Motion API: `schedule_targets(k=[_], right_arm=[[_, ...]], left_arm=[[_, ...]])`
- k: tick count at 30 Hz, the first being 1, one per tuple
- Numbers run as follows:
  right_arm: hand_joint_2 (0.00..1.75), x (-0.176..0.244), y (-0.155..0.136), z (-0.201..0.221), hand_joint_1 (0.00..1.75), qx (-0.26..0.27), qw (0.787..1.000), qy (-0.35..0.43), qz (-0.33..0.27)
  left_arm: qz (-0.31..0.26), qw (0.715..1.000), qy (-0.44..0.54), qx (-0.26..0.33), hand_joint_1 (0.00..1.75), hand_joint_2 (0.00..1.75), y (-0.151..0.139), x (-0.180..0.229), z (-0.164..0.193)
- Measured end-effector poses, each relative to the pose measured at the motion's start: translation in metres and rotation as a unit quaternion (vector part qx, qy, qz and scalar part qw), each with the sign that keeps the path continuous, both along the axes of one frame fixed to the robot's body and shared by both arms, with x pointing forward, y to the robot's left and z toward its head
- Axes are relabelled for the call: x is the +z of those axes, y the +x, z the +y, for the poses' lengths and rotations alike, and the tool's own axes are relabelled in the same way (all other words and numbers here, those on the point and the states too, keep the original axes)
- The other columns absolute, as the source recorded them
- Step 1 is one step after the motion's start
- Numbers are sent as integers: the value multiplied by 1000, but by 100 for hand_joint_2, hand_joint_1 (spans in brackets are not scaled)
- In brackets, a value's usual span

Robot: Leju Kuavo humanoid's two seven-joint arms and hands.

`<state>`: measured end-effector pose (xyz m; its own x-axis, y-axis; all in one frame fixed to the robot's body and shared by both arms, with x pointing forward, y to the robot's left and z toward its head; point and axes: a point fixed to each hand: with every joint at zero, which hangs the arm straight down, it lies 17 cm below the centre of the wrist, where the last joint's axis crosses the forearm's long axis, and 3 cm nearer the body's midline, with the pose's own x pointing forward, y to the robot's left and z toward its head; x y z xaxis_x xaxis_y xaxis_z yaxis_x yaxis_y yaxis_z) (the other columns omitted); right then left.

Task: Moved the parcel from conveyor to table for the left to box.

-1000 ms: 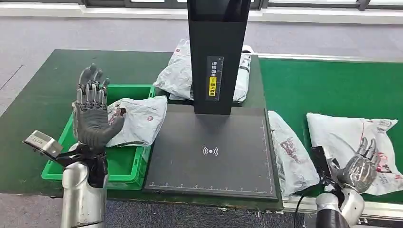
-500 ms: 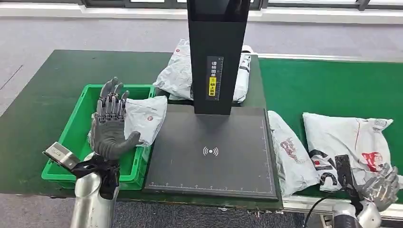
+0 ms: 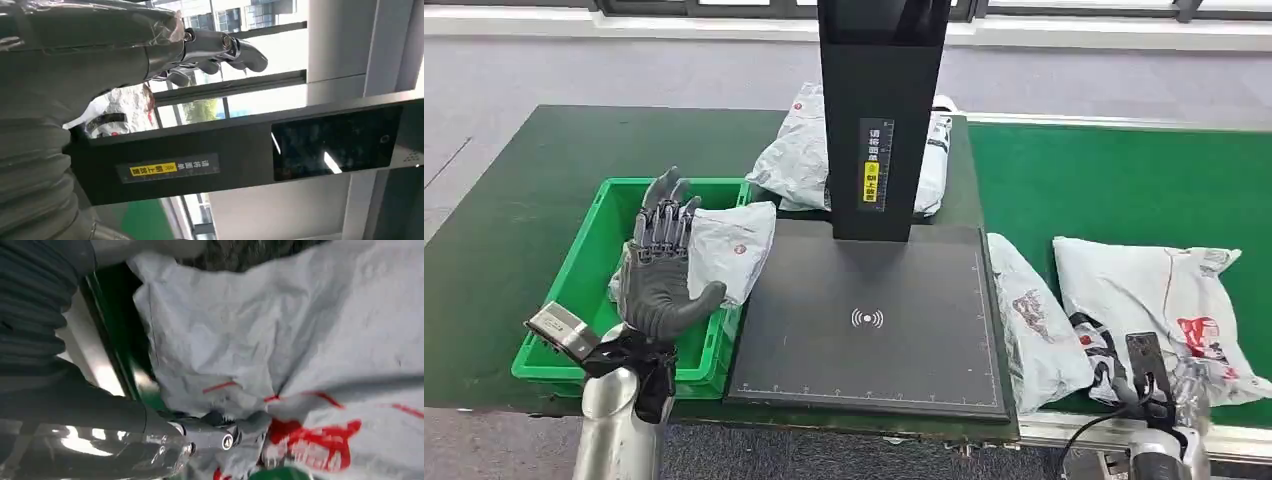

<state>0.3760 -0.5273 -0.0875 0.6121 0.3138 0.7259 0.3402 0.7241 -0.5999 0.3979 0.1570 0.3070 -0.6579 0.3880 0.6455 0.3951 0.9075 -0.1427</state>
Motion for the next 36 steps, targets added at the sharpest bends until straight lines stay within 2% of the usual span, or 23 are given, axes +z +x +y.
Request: schedule_targets(k=[13,15,19,21,24,27,31,36], right_arm=[[175,7,21,11,175,14,1000,21,-8],[175,13,23,9,175,11,1000,7,-18],[175,33,23,0,175,-13,996,-78,-33],[175,65,31,3,175,-22,986,-150,-70],[175,105,41,20,175,-11,970,-209,-124],[175,142,45,42,175,-4,953,-243,-180],[175,214,49,103,175,37,910,-279,-305],[175,257,44,138,175,42,888,-284,-360]], left_arm=[[-3,1000,15,17,0,175,-6,0,3],[-5,1000,19,21,0,175,-7,2,4],[-2,999,25,31,0,175,-9,0,6],[-3,999,29,37,0,175,-12,0,8],[-3,999,33,39,0,175,-13,-2,7],[-7,999,36,39,0,175,-14,-3,5],[1,999,38,37,0,175,-9,-16,-2],[15,999,38,35,0,175,-4,-26,-6]])
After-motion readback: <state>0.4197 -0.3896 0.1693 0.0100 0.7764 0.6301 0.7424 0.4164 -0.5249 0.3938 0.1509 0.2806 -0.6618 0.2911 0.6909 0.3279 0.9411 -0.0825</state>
